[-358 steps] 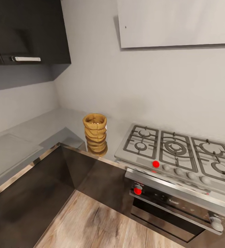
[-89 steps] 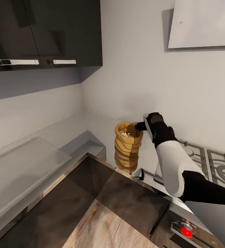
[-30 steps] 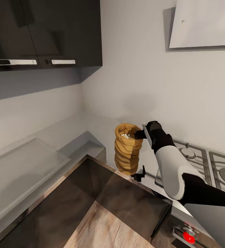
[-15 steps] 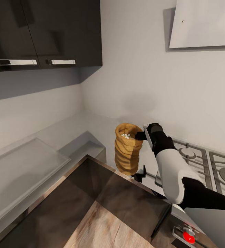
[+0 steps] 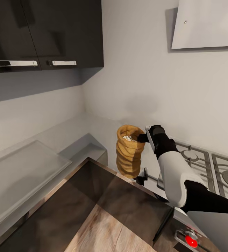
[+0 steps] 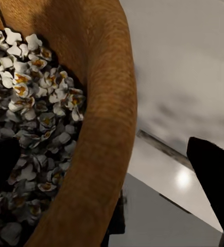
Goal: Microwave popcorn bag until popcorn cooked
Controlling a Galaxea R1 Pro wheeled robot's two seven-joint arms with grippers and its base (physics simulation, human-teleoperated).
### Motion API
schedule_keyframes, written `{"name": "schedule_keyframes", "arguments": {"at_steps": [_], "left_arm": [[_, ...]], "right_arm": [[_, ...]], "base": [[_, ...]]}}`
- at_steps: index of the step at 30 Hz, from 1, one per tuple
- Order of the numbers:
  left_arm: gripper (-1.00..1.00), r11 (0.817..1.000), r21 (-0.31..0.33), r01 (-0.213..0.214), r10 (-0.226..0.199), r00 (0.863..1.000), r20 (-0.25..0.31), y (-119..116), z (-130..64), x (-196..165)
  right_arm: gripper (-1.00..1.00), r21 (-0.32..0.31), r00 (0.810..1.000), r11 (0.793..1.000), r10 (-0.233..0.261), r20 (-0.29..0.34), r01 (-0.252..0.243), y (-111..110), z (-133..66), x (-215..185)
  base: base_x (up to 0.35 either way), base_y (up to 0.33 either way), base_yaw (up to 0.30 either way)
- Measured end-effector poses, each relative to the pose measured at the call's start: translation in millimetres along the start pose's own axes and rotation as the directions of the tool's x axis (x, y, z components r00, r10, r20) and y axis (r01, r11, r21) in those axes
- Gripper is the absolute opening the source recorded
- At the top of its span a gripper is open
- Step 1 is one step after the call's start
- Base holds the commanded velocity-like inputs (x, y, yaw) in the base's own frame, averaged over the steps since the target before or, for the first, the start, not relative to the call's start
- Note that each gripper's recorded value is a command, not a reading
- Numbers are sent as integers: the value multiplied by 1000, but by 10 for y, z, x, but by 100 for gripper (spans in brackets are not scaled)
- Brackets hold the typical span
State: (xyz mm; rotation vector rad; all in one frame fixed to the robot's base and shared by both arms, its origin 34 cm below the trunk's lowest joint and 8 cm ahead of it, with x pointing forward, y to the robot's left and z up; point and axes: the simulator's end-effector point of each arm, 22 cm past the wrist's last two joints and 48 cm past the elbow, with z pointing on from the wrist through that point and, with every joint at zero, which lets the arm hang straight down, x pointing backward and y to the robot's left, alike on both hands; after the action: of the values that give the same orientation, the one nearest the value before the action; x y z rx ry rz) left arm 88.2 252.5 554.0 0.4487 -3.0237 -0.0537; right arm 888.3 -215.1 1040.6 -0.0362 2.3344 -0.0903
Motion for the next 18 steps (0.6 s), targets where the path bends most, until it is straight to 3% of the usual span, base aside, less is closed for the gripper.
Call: {"name": "schedule_keyframes", "arguments": {"at_steps": [15, 18], "left_arm": [[100, 1000, 0, 0, 0, 1000, 0, -1, 0, 1], [100, 1000, 0, 2, -2, 1000, 0, 2, 0, 0]], "right_arm": [[-100, 9, 1000, 1000, -6, -12, 6, -19, -2, 24], [-100, 11, 999, 1000, -6, -38, 7, -26, 1, 87]], "base": [[0, 0, 0], [0, 0, 0]]}}
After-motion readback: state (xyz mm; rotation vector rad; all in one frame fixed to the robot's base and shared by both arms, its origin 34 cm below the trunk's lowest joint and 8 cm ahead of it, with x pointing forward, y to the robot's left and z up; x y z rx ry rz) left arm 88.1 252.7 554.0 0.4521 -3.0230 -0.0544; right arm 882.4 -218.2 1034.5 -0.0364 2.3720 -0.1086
